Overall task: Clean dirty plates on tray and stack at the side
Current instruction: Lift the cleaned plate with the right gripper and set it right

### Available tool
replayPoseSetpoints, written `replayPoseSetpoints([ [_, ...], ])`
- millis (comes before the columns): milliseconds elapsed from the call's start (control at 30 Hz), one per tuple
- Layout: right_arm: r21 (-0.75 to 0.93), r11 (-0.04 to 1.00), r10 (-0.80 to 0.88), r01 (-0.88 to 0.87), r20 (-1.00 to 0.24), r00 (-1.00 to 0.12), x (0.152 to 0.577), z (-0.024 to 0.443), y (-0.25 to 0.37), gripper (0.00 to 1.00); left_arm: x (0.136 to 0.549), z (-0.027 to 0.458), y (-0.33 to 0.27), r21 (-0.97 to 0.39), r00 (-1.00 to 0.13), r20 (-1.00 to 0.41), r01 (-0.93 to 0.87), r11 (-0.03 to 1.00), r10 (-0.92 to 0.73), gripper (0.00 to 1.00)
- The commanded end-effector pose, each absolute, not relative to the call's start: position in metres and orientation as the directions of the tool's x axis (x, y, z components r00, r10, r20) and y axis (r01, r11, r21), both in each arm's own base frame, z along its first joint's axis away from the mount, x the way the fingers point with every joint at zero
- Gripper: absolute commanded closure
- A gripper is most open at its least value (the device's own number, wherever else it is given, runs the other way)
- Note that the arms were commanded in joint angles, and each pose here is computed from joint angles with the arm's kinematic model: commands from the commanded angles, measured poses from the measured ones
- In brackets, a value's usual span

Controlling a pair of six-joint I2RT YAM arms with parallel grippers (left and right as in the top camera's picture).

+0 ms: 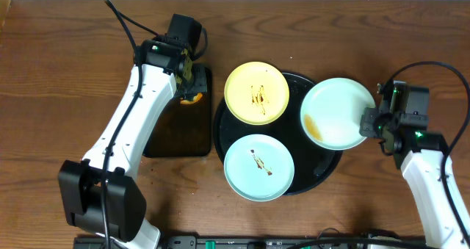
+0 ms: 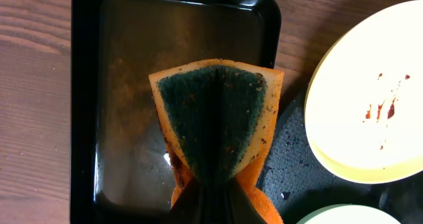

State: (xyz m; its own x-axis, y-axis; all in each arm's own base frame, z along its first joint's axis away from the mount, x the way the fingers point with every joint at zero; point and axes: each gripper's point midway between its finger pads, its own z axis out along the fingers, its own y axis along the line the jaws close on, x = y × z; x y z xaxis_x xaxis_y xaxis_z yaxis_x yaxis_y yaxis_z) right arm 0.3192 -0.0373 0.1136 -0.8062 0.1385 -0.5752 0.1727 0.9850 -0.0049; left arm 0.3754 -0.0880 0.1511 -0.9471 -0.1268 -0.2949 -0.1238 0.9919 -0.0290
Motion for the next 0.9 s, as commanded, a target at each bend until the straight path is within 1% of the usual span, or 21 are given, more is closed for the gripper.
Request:
replayPoseSetpoints([
  [0,-0.185,0.959,0.043,0.216,-0.655,-0.754,0.324,0.147,-0.051,0.99,0.374,0.157,-0.086,-0.033,-0.942,-0.307,-0.131,0.991,-0.134,0.92],
  [100,-0.295,0.939,-0.075,0.176,-0.675,-0.734,0.329,0.166,-0.041,0.99,0.374,0.157,-0.086,-0.033,-0.942,-0.307,-0.131,0.991,-0.134,0.92],
  [167,-0.395,0.907,-0.175,0.148,-0.67,-0.722,0.331,0.178,-0.028,0.99,0.374,0.157,-0.086,-0.033,-0.942,-0.307,-0.131,0.991,-0.134,0.92],
  [200,-0.468,0.874,-0.251,0.129,-0.664,-0.704,0.332,0.186,-0.017,0.99,0.374,0.157,-0.086,-0.033,-0.942,-0.307,-0.131,0.991,-0.134,0.92],
  [233,-0.498,0.858,-0.285,0.124,-0.664,-0.692,0.332,0.191,-0.009,0.99,0.374,0.157,-0.086,-0.033,-0.942,-0.307,-0.131,0.991,-0.134,0.93],
  [333,-0.573,0.811,-0.374,0.117,-0.662,-0.65,0.331,0.204,0.013,0.99,0.374,0.157,-0.086,-0.034,-0.942,-0.307,-0.131,0.991,-0.134,0.92],
  [533,-0.659,0.746,-0.505,0.093,-0.652,-0.565,0.33,0.224,0.052,0.99,0.374,0.157,-0.086,-0.033,-0.942,-0.307,-0.131,0.991,-0.134,0.93],
  [600,-0.67,0.734,-0.512,0.112,-0.654,-0.557,0.329,0.228,0.054,0.99,0.374,0.157,-0.086,-0.033,-0.942,-0.307,-0.131,0.991,-0.134,0.92],
  [667,-0.655,0.745,-0.492,0.127,-0.667,-0.559,0.329,0.227,0.052,0.99,0.374,0.157,-0.086,-0.033,-0.942,-0.307,-0.131,0.991,-0.134,0.92],
  [733,-0.591,0.794,-0.417,0.145,-0.702,-0.577,0.331,0.218,0.045,0.99,0.374,0.157,-0.086,-0.033,-0.942,-0.307,-0.131,0.991,-0.134,0.92],
  [767,-0.537,0.826,-0.341,0.172,-0.719,-0.605,0.333,0.209,0.03,0.99,0.374,0.157,-0.086,-0.033,-0.942,-0.307,-0.131,0.991,-0.134,0.92],
  [867,-0.456,0.864,-0.238,0.212,-0.742,-0.626,0.338,0.201,0.009,0.99,0.374,0.157,-0.086,-0.033,-0.942,-0.307,-0.131,0.991,-0.134,0.92],
])
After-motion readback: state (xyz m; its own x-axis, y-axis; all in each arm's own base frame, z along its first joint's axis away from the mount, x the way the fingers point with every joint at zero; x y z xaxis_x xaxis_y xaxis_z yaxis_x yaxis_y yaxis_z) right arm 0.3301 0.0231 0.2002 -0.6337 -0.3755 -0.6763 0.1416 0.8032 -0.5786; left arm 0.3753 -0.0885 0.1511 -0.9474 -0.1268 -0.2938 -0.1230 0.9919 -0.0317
